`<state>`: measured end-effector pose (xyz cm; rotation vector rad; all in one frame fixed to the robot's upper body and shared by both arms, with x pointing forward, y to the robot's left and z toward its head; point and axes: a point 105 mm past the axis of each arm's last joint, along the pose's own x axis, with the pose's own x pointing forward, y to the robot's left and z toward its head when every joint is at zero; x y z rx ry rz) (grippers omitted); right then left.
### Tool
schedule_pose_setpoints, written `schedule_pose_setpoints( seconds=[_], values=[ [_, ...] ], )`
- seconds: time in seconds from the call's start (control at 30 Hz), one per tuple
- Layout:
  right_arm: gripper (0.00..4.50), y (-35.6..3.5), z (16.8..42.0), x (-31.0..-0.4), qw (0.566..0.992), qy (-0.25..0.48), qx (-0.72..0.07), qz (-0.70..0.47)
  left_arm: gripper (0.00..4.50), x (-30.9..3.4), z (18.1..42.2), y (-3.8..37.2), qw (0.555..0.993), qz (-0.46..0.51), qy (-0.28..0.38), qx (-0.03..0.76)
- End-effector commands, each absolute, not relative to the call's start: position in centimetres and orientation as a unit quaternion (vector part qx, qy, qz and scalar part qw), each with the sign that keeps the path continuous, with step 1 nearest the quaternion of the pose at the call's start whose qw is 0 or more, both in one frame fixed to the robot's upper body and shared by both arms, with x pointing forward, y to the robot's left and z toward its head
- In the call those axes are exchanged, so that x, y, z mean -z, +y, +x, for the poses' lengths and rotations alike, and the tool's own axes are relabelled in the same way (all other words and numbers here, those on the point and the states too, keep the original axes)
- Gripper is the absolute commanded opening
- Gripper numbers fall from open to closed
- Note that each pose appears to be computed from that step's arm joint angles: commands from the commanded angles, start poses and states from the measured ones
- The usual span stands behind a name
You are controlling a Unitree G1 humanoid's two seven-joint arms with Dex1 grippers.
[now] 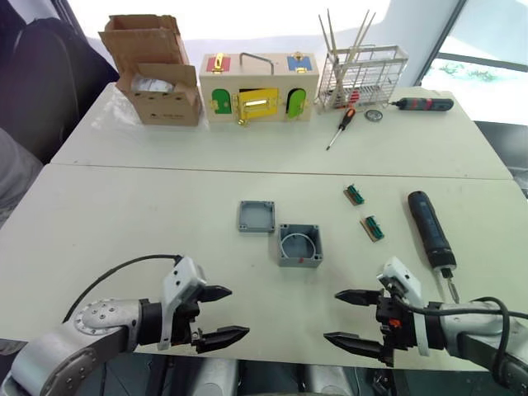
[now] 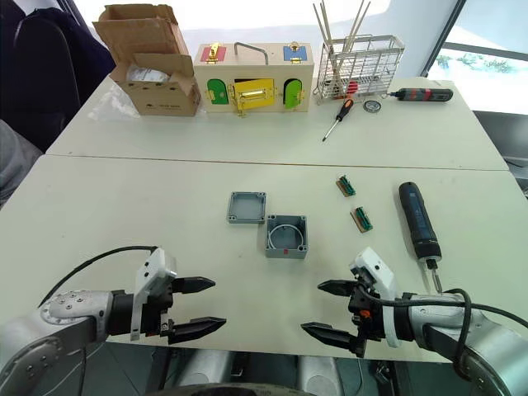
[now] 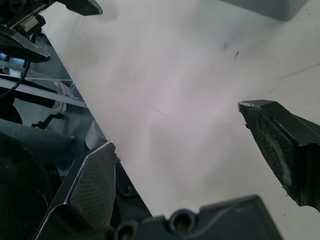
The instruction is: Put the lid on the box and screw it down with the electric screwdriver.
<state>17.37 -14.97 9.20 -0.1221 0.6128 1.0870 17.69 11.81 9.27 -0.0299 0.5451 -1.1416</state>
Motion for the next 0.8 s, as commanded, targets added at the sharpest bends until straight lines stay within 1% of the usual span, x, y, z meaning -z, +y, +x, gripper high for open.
schedule_pose_setpoints(
  seconds=[0.03,0.23,0.53,0.7,0.8],
  values=[
    [4.5,-14.9,17.6,-9.6,0.811,0.271,-0.515,-0.063,4.46,-9.9,17.7,11.6,0.809,-0.016,0.24,0.537],
    [4.5,-14.9,17.7,-9.5,0.811,0.274,-0.514,-0.054,4.46,-9.6,17.8,11.5,0.812,-0.014,0.237,0.533],
    [4.5,-14.6,17.8,-9.7,0.808,0.256,-0.528,-0.059,4.46,-9.2,18.0,12.1,0.818,-0.009,0.231,0.526],
    [4.5,-15.2,18.8,-9.9,0.822,0.246,-0.509,-0.067,4.46,-8.3,18.3,13.7,0.824,0.008,0.252,0.507],
    [4.5,-15.2,18.8,-10.4,0.819,0.247,-0.515,-0.055,4.46,-8.2,19.6,15.9,0.843,0.031,0.252,0.474]
  ],
)
